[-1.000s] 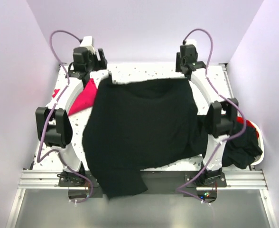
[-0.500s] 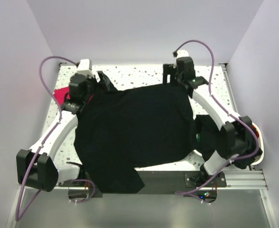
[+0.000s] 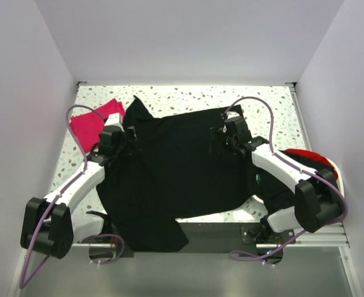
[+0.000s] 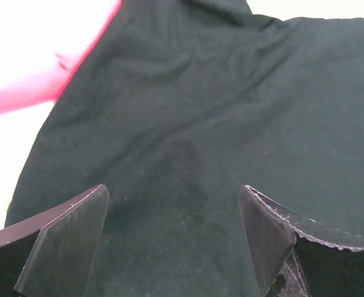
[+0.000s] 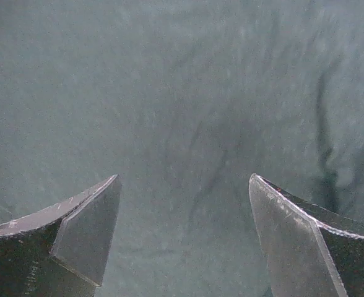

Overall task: Fold and stack the t-shirts
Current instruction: Flatten the tshirt out

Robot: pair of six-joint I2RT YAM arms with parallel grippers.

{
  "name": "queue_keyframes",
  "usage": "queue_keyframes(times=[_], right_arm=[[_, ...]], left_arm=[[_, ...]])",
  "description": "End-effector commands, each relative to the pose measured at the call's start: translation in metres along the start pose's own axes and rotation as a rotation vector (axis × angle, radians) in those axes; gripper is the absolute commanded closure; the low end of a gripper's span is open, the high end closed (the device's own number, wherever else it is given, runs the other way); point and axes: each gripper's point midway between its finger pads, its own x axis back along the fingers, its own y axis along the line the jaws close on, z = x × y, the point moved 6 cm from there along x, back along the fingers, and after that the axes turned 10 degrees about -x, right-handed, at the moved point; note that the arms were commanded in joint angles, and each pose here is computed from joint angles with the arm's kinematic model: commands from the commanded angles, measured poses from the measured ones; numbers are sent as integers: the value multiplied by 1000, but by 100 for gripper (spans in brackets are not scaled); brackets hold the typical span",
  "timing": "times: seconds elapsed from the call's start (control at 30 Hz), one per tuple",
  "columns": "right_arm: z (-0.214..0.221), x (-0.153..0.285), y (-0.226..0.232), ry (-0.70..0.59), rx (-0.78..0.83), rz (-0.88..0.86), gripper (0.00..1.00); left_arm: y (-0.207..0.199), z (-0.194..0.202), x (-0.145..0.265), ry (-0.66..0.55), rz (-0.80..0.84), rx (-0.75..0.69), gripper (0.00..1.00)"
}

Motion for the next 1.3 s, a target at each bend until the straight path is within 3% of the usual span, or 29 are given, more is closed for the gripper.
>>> queue_keyframes(times=[0.0,0.27,0.63,0.93,1.27], right_arm=[[2,-3,8,-30,-50,-43,14],[20,-23,-4,3,-91,24,14],[36,-66,-9,111,-114,105,14],[26,-91,-11,122,-136,149,14],[-2,-112,-8,130,-154,127,14]], left_arm=[[-4,22,-12,65,22,29,9],[-7,58,-28,164,58,34,8],[-10,67,-67,245,55,31,6],[-11,54,-102,277,12,10,6],[-12,13,-130,227,-52,-39,5]])
